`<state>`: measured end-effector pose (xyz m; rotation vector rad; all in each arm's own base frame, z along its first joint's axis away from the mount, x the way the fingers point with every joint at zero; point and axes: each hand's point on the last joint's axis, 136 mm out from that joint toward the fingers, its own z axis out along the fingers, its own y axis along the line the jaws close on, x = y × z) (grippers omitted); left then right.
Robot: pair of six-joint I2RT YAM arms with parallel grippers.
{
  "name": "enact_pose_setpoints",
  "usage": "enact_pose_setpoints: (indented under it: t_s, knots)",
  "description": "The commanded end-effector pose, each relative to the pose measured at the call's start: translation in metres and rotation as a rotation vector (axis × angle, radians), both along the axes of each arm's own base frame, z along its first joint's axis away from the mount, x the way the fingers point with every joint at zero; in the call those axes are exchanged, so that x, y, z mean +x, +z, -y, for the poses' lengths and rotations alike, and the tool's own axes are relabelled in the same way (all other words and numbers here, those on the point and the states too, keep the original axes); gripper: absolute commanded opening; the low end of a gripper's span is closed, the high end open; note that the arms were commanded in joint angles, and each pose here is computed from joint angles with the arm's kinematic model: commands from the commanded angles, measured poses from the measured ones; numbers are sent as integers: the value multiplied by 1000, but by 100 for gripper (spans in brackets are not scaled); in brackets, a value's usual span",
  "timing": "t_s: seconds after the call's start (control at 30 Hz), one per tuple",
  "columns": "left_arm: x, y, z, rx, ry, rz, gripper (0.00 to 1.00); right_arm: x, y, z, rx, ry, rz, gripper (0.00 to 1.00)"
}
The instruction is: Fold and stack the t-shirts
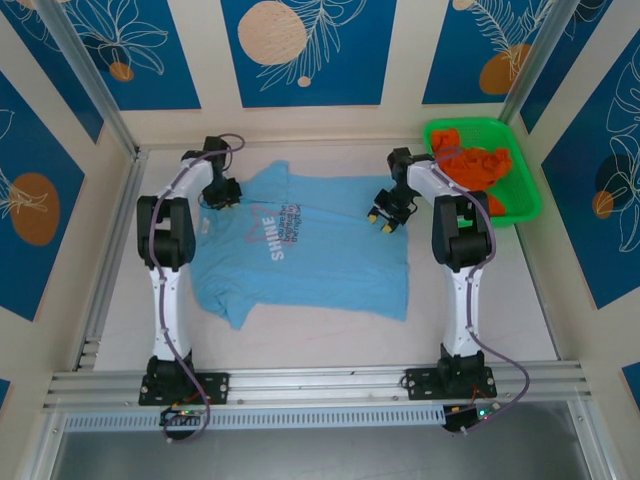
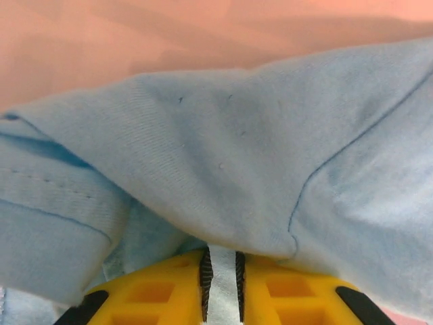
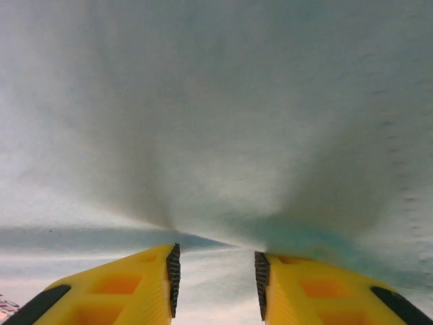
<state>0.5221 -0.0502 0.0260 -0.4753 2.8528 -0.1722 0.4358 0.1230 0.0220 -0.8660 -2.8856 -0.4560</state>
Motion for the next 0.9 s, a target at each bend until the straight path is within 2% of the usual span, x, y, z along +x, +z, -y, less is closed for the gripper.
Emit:
enact_pose_setpoints:
  t_s: [0.0,0.13,0.2,0.33,0.4,0.47,0.53,0.63,0.73,0.8,0.87]
  knots:
    - [-3,-16,-34,14,89,-64,22,3,-17,13,-37,-34,-67,39]
    - [14,-11,-48,0,129,-29,26,28,-17,12,-32,-24,-41,39]
    - [23,-3,-49,-34,150,-4,32,40,-14,10,-26,-33,-37,40]
    - [37,31,-46,-93,174,79,59,66,14,-1,44,-51,30,53]
    - [39,60,-44,-105,180,133,77,77,39,-6,64,-43,94,63]
    - [36,89,-43,-95,176,183,85,80,66,-11,76,-27,146,71]
    - [25,110,-39,-94,177,212,87,74,91,-18,77,10,195,74]
    - [-10,130,-32,-106,217,214,81,48,122,-36,61,95,274,77]
    - [-66,126,-18,-156,281,176,73,5,133,-54,89,166,316,77]
    - [-113,119,-7,-179,316,143,70,-38,132,-59,115,184,300,77]
    - [-161,109,-1,-189,360,93,59,-79,119,-55,114,187,258,76]
